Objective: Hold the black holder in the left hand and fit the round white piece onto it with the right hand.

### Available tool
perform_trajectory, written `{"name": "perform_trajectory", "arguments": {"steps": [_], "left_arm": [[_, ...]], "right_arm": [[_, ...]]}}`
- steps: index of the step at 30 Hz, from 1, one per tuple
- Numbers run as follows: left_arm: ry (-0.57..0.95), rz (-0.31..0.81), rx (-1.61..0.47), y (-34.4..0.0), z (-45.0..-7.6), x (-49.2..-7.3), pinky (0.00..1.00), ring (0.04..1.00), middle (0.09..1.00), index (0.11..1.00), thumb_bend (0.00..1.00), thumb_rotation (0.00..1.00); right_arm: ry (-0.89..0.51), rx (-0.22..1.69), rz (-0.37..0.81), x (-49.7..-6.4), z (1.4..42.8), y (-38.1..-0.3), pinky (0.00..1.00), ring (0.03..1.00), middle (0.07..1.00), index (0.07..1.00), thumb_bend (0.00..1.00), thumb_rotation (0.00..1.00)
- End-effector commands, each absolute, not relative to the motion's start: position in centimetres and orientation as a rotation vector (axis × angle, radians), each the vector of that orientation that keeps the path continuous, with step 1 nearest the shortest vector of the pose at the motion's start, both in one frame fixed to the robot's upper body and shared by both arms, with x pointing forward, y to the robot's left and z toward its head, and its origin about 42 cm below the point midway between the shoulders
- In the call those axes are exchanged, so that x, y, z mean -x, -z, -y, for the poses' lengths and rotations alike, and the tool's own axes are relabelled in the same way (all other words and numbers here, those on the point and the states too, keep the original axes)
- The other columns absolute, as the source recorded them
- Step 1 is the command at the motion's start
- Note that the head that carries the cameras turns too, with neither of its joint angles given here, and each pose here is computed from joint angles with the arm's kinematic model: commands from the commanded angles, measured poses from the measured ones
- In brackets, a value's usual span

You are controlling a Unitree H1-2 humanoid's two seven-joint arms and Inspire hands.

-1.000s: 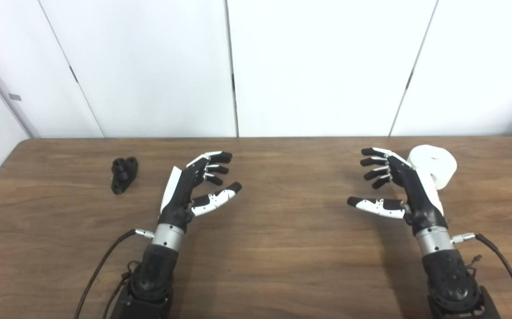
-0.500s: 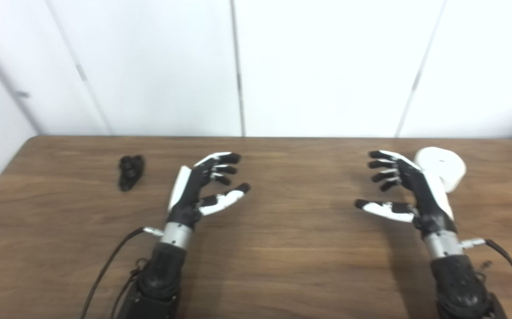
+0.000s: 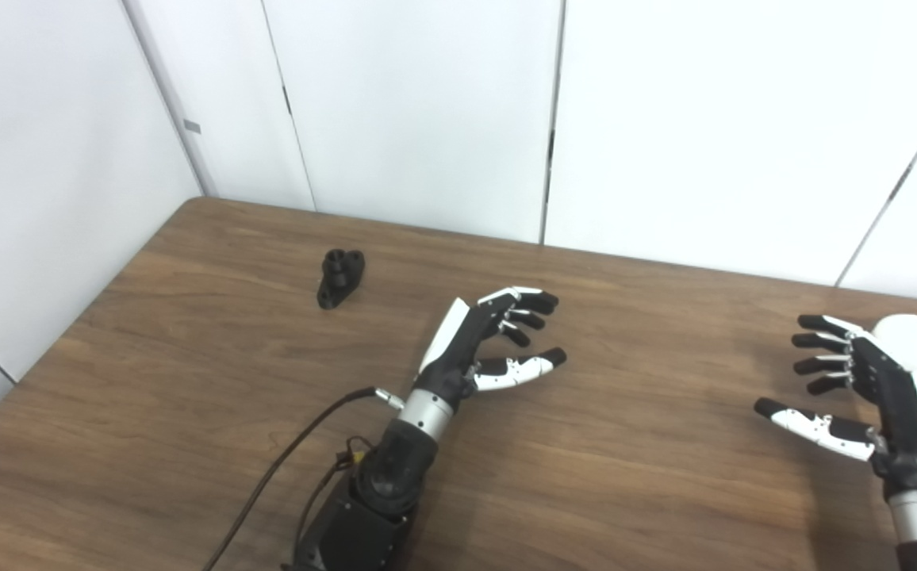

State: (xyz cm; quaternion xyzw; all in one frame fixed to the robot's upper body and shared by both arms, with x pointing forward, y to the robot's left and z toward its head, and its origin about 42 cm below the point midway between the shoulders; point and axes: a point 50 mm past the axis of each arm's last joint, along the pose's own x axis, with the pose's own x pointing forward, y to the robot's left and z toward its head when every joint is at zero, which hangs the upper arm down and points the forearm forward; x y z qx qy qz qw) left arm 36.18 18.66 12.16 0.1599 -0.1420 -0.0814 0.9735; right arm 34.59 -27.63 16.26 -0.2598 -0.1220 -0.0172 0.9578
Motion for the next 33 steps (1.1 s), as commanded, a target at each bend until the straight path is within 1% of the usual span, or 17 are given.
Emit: {"name": "perform_trajectory", "arguments": {"steps": [1, 5, 9, 14, 16, 19, 22, 25, 30, 33], "left_arm": [[0.173, 0.340, -0.332, -13.2, -17.9, -36.9, 0.54, 0.671, 0.734, 0.706, 0.64, 0.15], [0.177, 0.326, -0.341, -13.0, -17.4, -37.0, 0.53, 0.683, 0.739, 0.702, 0.66, 0.17], [0.180, 0.325, -0.332, -12.9, -17.2, -37.1, 0.52, 0.665, 0.737, 0.700, 0.65, 0.15], [0.158, 0.336, -0.325, -13.1, -17.4, -37.1, 0.51, 0.656, 0.732, 0.696, 0.66, 0.13], [0.153, 0.351, -0.322, -13.2, -17.6, -37.1, 0.49, 0.642, 0.724, 0.692, 0.65, 0.10], [0.143, 0.358, -0.325, -13.4, -17.8, -37.1, 0.45, 0.624, 0.711, 0.692, 0.64, 0.09], [0.140, 0.375, -0.322, -13.4, -17.8, -37.1, 0.44, 0.610, 0.701, 0.688, 0.64, 0.08], [0.119, 0.382, -0.324, -13.5, -18.0, -37.1, 0.44, 0.597, 0.688, 0.682, 0.65, 0.04], [0.080, 0.406, -0.323, -13.9, -18.6, -37.1, 0.36, 0.517, 0.669, 0.665, 0.67, 0.00], [0.077, 0.418, -0.330, -14.4, -19.3, -37.1, 0.38, 0.521, 0.651, 0.654, 0.68, 0.00]], "right_arm": [[0.047, 0.514, 0.310, -35.0, 28.0, -18.5, 0.49, 0.605, 0.708, 0.746, 0.60, 0.02], [0.047, 0.521, 0.318, -35.0, 28.2, -18.7, 0.48, 0.601, 0.716, 0.747, 0.59, 0.00], [0.053, 0.547, 0.348, -35.1, 28.3, -18.7, 0.46, 0.578, 0.674, 0.731, 0.61, 0.03], [0.054, 0.549, 0.354, -35.1, 28.3, -18.8, 0.45, 0.568, 0.662, 0.726, 0.62, 0.03], [0.052, 0.554, 0.356, -35.1, 28.3, -18.9, 0.45, 0.569, 0.663, 0.724, 0.62, 0.05], [0.051, 0.555, 0.360, -35.2, 28.3, -19.0, 0.44, 0.561, 0.661, 0.719, 0.62, 0.07], [0.047, 0.565, 0.368, -35.2, 28.3, -19.1, 0.44, 0.559, 0.658, 0.717, 0.62, 0.07], [0.050, 0.567, 0.374, -35.1, 28.2, -19.3, 0.43, 0.555, 0.653, 0.714, 0.63, 0.06], [0.054, 0.565, 0.370, -35.0, 28.0, -19.6, 0.43, 0.554, 0.653, 0.710, 0.62, 0.05], [0.053, 0.564, 0.371, -35.0, 28.0, -19.6, 0.43, 0.557, 0.655, 0.710, 0.62, 0.04]]}}
